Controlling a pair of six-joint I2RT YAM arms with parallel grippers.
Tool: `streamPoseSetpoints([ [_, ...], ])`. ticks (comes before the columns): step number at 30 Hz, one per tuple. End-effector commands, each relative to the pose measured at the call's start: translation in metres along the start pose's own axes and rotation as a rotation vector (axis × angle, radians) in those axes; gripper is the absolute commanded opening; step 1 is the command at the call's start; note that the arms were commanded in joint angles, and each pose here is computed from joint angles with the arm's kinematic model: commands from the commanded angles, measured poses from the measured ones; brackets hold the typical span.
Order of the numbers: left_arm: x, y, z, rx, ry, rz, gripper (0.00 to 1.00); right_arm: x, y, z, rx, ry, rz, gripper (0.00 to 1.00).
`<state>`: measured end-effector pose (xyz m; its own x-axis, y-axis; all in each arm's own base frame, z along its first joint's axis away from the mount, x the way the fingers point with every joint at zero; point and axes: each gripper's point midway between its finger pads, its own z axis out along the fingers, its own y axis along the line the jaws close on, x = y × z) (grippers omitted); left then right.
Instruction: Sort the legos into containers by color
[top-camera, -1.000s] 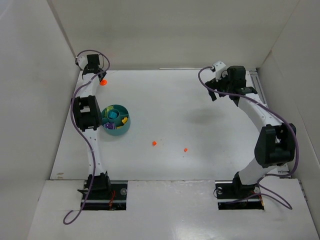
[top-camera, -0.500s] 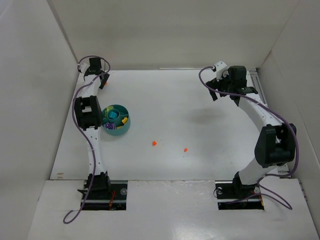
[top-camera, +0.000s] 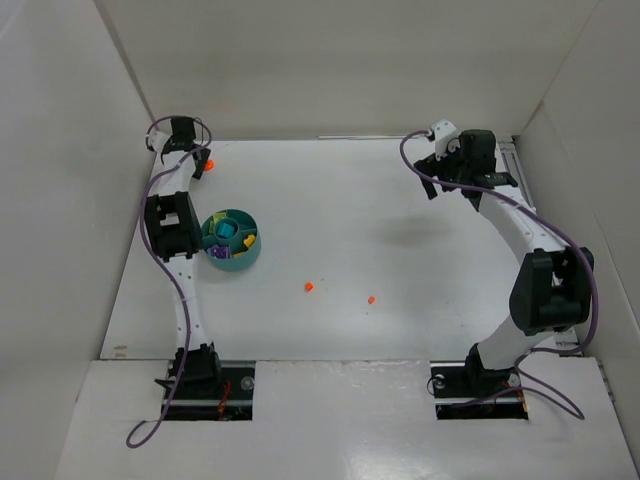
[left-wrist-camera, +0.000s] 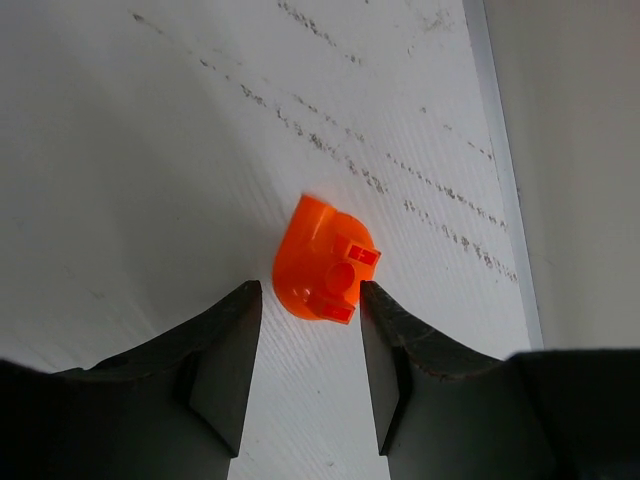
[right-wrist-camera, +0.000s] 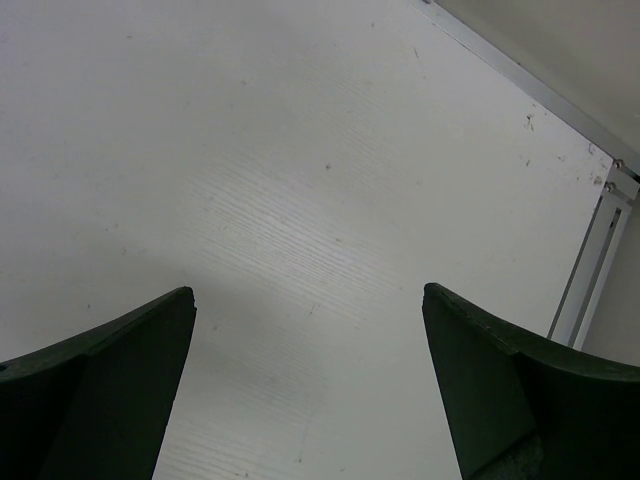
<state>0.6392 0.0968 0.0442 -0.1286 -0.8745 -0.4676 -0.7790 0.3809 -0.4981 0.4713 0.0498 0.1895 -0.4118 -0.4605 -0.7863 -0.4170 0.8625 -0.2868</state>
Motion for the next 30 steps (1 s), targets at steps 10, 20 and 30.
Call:
streamPoseSetpoints([
  [10,-0.007,-0.003,0.015,0.013,-0.005,-0.039,0.34,-0.026,-0.016,-0.001,0.038,-0.057,-0.014,1.0],
  [20,0.0,-0.001,0.015,0.032,0.024,0.047,0.27,-0.026,-0.014,0.008,0.017,-0.055,-0.013,1.0],
  [30,0.0,-0.002,-0.016,0.048,0.015,0.214,0.17,-0.023,-0.009,0.018,-0.015,-0.057,-0.012,1.0],
])
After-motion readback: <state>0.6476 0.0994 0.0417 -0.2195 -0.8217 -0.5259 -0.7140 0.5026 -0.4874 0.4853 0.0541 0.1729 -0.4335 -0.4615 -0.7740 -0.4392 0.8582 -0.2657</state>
